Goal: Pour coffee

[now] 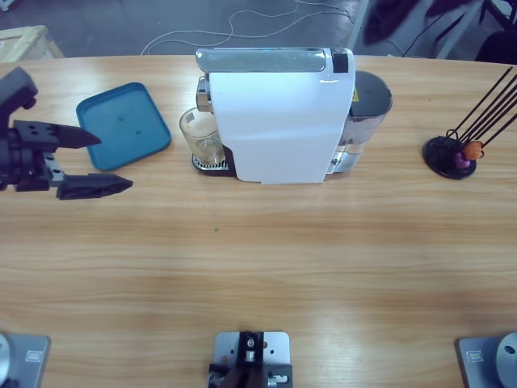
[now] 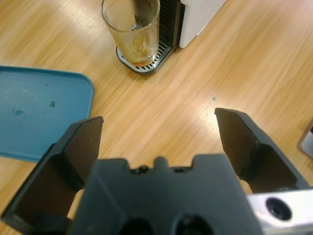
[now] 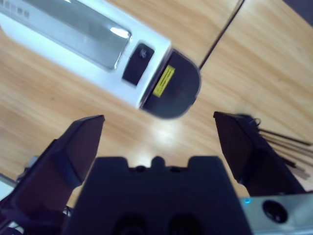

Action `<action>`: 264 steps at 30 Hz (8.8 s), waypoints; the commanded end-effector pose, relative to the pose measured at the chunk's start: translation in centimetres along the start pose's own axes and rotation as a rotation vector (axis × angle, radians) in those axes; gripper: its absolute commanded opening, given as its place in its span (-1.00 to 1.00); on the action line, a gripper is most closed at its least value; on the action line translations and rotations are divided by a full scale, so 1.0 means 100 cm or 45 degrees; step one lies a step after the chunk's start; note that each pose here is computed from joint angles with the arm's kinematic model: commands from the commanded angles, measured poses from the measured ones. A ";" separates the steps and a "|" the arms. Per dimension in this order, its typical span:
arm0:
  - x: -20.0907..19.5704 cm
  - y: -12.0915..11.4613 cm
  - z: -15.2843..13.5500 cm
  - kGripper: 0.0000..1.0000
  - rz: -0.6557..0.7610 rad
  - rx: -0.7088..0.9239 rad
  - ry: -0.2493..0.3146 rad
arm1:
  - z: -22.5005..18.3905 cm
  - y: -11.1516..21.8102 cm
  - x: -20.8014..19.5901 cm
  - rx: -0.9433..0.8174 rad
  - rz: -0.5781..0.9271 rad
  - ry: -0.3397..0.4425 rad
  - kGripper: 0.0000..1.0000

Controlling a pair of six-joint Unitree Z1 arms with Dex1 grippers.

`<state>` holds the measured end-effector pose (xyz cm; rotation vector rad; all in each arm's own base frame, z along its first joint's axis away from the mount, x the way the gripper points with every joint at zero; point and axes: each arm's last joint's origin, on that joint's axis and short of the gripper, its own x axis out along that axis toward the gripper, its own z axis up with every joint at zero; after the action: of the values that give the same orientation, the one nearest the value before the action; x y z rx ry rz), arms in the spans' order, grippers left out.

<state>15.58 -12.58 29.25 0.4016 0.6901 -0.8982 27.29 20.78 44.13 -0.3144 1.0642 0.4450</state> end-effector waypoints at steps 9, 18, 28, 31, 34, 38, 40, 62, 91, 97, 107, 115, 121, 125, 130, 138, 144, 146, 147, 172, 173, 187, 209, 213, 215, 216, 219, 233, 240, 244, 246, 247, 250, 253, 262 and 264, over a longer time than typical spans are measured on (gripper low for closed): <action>-0.025 -0.015 -0.029 0.99 -0.002 -0.017 -0.055 | -0.219 -0.010 0.004 -0.099 0.061 -0.272 1.00; -0.023 -0.018 -0.039 0.99 -0.019 -0.050 -0.025 | -0.244 -0.011 0.024 -0.132 0.117 -0.408 1.00; -0.018 -0.017 -0.037 0.99 -0.022 -0.058 -0.011 | -0.247 -0.012 0.028 -0.124 0.089 -0.421 1.00; -0.015 -0.017 -0.037 0.99 -0.030 -0.062 0.006 | -0.249 -0.013 0.028 -0.120 0.093 -0.435 1.00; -0.016 -0.017 -0.038 0.99 -0.031 -0.060 0.002 | -0.248 -0.012 0.029 -0.120 0.093 -0.434 1.00; -0.015 -0.021 -0.042 0.99 -0.047 -0.049 0.016 | -0.247 -0.011 0.035 -0.122 0.086 -0.416 1.00; -0.014 -0.021 -0.043 0.99 -0.048 -0.050 0.020 | -0.248 -0.011 0.037 -0.115 0.081 -0.417 1.00; -0.012 -0.033 -0.060 0.99 -0.119 0.005 -0.071 | -0.245 -0.010 0.043 -0.093 0.080 -0.399 1.00; -0.059 -0.002 -0.010 0.99 0.193 -0.124 -0.251 | -0.246 -0.008 0.046 -0.101 0.087 -0.369 1.00; -0.040 0.003 -0.019 0.98 0.109 -0.076 -0.196 | -0.245 -0.007 0.048 -0.105 0.097 -0.347 1.00; 0.021 0.056 0.002 0.95 0.071 0.128 -0.214 | -0.239 -0.004 0.056 -0.118 0.106 -0.298 0.99; 0.067 0.082 0.009 0.95 -0.118 0.229 -0.311 | -0.235 -0.001 0.062 -0.123 0.110 -0.261 0.99; 0.097 0.093 0.007 0.79 -0.214 0.215 -0.276 | -0.232 0.000 0.067 -0.126 0.104 -0.232 0.99; 0.108 0.099 0.011 0.91 -0.251 0.236 -0.286 | -0.230 0.000 0.068 -0.128 0.105 -0.222 0.99; 0.121 0.104 0.013 0.96 -0.325 0.224 -0.302 | -0.227 0.002 0.071 -0.132 0.102 -0.193 0.99; 0.140 0.101 0.007 0.96 -0.408 0.215 -0.281 | -0.225 0.003 0.074 -0.134 0.101 -0.174 0.99; 0.148 0.098 0.014 0.96 -0.458 0.236 -0.302 | -0.225 0.003 0.074 -0.134 0.101 -0.175 0.99; 0.151 0.096 0.013 0.96 -0.466 0.236 -0.291 | -0.225 0.003 0.074 -0.134 0.101 -0.176 0.99; 0.152 0.096 0.013 0.96 -0.461 0.238 -0.285 | -0.225 0.003 0.074 -0.134 0.101 -0.175 0.99; 0.177 0.084 0.023 0.96 -0.367 0.350 -0.188 | -0.225 0.003 0.074 -0.134 0.103 -0.174 0.99; 0.178 0.084 0.024 0.95 -0.371 0.352 -0.187 | -0.225 0.003 0.074 -0.134 0.103 -0.173 0.99; 0.177 0.082 0.022 -1.00 -0.386 0.375 -0.196 | -0.226 0.002 0.073 -0.133 0.103 -0.178 0.99; 0.051 0.124 -0.017 -1.00 0.242 -0.012 -0.158 | -0.227 0.001 0.069 -0.130 0.094 -0.196 0.98; 0.056 0.149 -0.030 -1.00 0.496 -0.247 -0.039 | -0.227 0.001 0.070 -0.131 0.094 -0.191 0.98; 0.063 0.164 -0.037 -1.00 0.562 -0.368 -0.023 | -0.229 0.001 0.068 -0.135 0.105 -0.202 0.98; 0.068 0.171 -0.039 -1.00 0.571 -0.400 -0.020 | -0.229 0.001 0.067 -0.135 0.106 -0.207 0.98; 0.086 0.186 -0.041 -1.00 0.560 -0.439 0.005 | -0.228 0.001 0.069 -0.136 0.105 -0.201 0.98; 0.130 0.188 -0.043 -1.00 0.470 -0.410 0.014 | -0.226 0.002 0.073 -0.140 0.107 -0.180 0.98; 0.132 0.176 -0.042 -1.00 0.425 -0.392 0.019 | -0.226 0.002 0.073 -0.140 0.105 -0.181 0.98; 0.129 0.172 -0.046 0.96 0.427 -0.398 0.033 | -0.227 0.002 0.073 -0.139 0.105 -0.184 0.98; 0.119 0.167 -0.044 0.96 0.433 -0.391 0.012 | -0.227 0.002 0.073 -0.139 0.104 -0.186 0.98; 0.113 0.164 -0.042 0.96 0.441 -0.385 -0.004 | -0.227 0.002 0.073 -0.139 0.104 -0.187 0.98; 0.089 0.156 -0.032 0.96 0.472 -0.361 -0.079 | -0.229 0.001 0.071 -0.137 0.100 -0.200 0.98; 0.064 0.144 -0.023 0.96 0.498 -0.345 -0.150 | -0.230 0.000 0.069 -0.135 0.098 -0.215 0.98; -0.025 0.057 -0.008 0.96 0.424 -0.375 -0.298 | -0.235 -0.003 0.063 -0.122 0.069 -0.268 1.00; -0.032 0.038 -0.012 0.96 0.336 -0.366 -0.276 | -0.237 -0.005 0.060 -0.116 0.059 -0.289 1.00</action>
<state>23.78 -7.31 29.93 0.1669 0.4647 -0.4677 12.79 11.72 27.86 -0.3164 0.8777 0.5776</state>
